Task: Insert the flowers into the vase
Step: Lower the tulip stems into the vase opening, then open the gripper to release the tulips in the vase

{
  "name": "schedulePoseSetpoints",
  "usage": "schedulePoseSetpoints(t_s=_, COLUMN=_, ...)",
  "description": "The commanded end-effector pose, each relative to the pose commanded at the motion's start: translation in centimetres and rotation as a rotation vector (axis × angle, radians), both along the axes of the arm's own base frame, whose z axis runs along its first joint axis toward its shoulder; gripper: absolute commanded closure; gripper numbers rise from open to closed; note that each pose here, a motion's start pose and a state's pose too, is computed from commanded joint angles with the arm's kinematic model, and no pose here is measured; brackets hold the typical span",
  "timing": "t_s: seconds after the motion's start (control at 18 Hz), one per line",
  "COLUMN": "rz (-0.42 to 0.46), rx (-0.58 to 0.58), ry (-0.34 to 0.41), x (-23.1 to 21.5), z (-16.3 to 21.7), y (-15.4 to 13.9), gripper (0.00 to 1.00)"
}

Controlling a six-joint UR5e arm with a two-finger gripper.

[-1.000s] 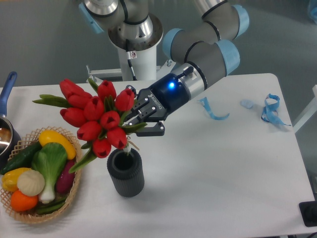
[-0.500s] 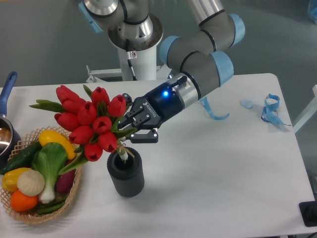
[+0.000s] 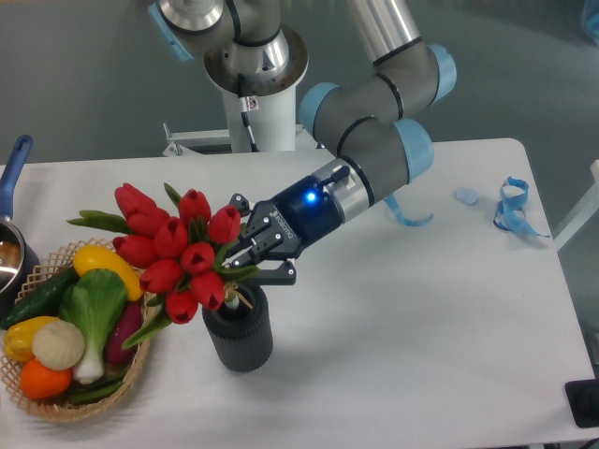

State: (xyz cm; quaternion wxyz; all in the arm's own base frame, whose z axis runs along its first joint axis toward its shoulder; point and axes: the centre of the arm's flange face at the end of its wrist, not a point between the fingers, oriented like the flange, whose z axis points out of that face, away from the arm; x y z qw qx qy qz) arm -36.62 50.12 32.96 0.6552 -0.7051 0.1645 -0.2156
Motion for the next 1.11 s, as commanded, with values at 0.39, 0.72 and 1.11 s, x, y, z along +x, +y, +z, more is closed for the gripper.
schedulePoseSetpoints(t_s=0.39, rz=0.004, rx=-0.031, ry=-0.036, x=-0.3, z=-2.7, y=0.0, gripper=0.82)
schedulePoseSetpoints(t_s=0.72, rz=0.013, rx=-0.043, ry=-0.053, x=0.0, z=-4.7, y=-0.9, gripper=0.81)
schedulePoseSetpoints(t_s=1.11, rz=0.008, rx=-0.041, ry=-0.025, x=0.4, z=-7.4, y=-1.1, gripper=0.8)
